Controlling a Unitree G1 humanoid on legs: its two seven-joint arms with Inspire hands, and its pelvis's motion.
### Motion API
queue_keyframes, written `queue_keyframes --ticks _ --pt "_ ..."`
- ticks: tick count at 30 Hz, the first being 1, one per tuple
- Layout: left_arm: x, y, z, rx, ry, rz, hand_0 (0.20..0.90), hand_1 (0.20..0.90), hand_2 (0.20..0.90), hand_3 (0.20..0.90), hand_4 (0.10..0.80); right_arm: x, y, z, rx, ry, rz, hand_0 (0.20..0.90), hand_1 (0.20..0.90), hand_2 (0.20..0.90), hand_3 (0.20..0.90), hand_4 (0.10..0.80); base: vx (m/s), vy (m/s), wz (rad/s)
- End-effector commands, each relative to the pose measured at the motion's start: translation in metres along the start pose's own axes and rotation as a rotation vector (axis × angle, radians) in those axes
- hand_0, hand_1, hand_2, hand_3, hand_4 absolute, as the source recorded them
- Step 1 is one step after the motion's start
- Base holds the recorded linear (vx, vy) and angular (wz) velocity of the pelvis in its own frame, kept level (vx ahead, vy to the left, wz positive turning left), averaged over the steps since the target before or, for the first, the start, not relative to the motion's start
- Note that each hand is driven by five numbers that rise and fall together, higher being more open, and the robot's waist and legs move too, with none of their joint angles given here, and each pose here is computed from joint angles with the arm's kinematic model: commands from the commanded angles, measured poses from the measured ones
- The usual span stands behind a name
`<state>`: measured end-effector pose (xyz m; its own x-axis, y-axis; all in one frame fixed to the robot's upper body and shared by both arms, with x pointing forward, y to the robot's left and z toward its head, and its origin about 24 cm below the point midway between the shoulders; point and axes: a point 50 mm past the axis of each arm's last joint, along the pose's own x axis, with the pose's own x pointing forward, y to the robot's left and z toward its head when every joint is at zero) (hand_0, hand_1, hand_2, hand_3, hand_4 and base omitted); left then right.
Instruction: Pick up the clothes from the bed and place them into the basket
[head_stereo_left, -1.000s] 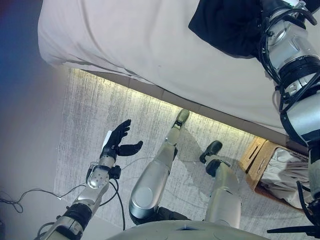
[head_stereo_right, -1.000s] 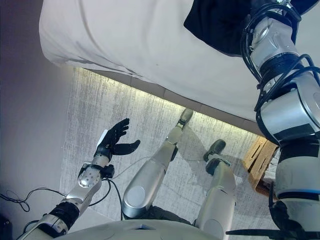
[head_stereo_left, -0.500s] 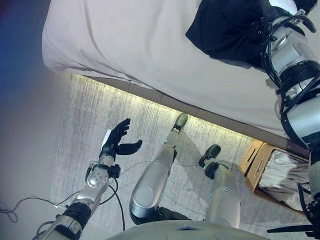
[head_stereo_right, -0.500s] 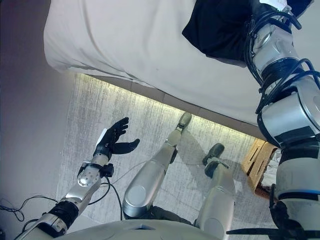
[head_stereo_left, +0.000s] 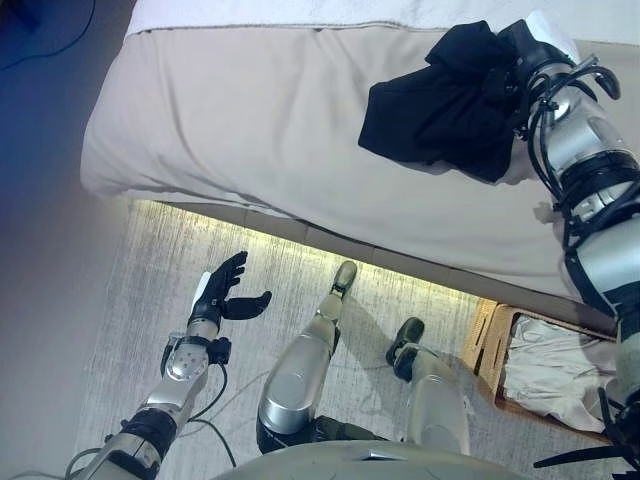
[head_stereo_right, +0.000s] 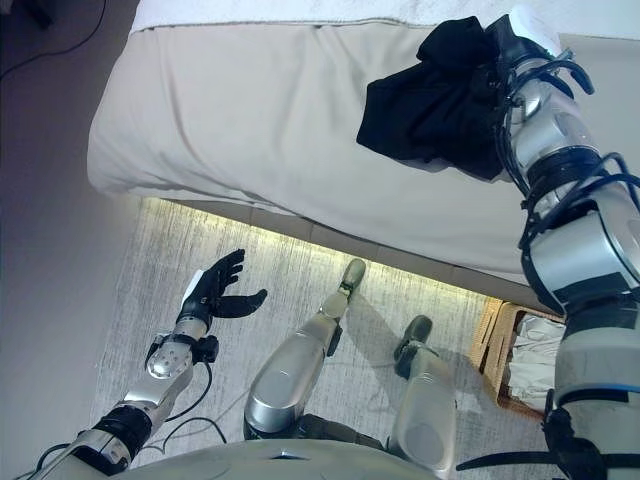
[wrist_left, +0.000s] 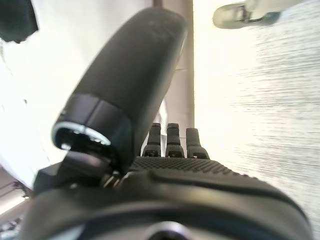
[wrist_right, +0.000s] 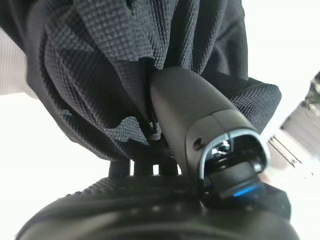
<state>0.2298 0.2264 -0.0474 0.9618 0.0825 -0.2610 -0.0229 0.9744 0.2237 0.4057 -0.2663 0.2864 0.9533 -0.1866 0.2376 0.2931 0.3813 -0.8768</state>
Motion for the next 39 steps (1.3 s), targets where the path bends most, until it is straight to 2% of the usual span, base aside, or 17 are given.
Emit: queue_keyframes --ticks 1,11,22,29,39 --pt "-0.003 0.026 -0.001 0.074 -0.008 0.08 0.9 0.9 0.9 0.9 0.8 -0.004 -0.059 0.017 0.006 -0.146 -0.22 0.3 0.3 0.3 0.2 0.1 0.057 -0.042 -0.14" --pt "-0.018 0.034 -0.036 0.109 0.161 0.138 0.9 0.9 0.9 0.9 0.8 -0.015 -0.073 -0.01 0.053 -0.134 -0.271 0.3 0.3 0.3 0.2 0.1 0.042 -0.059 -0.21" --pt "-0.033 0.044 -0.069 0.137 0.353 0.216 0.9 0.9 0.9 0.9 0.8 -0.027 -0.104 -0.03 0.038 -0.1 -0.315 0.3 0.3 0.3 0.2 0.1 0.007 -0.049 -0.18" --pt "-0.032 0.043 -0.071 0.144 0.372 0.223 0.9 0.9 0.9 0.9 0.8 -0.035 -0.119 -0.04 0.021 -0.074 -0.328 0.3 0.3 0.3 0.2 0.1 -0.036 -0.027 -0.23" --pt "-0.032 0.049 -0.075 0.175 0.403 0.225 0.9 0.9 0.9 0.9 0.8 -0.054 -0.116 -0.079 0.014 0.004 -0.342 0.3 0.3 0.3 0.2 0.1 -0.032 -0.004 -0.23"
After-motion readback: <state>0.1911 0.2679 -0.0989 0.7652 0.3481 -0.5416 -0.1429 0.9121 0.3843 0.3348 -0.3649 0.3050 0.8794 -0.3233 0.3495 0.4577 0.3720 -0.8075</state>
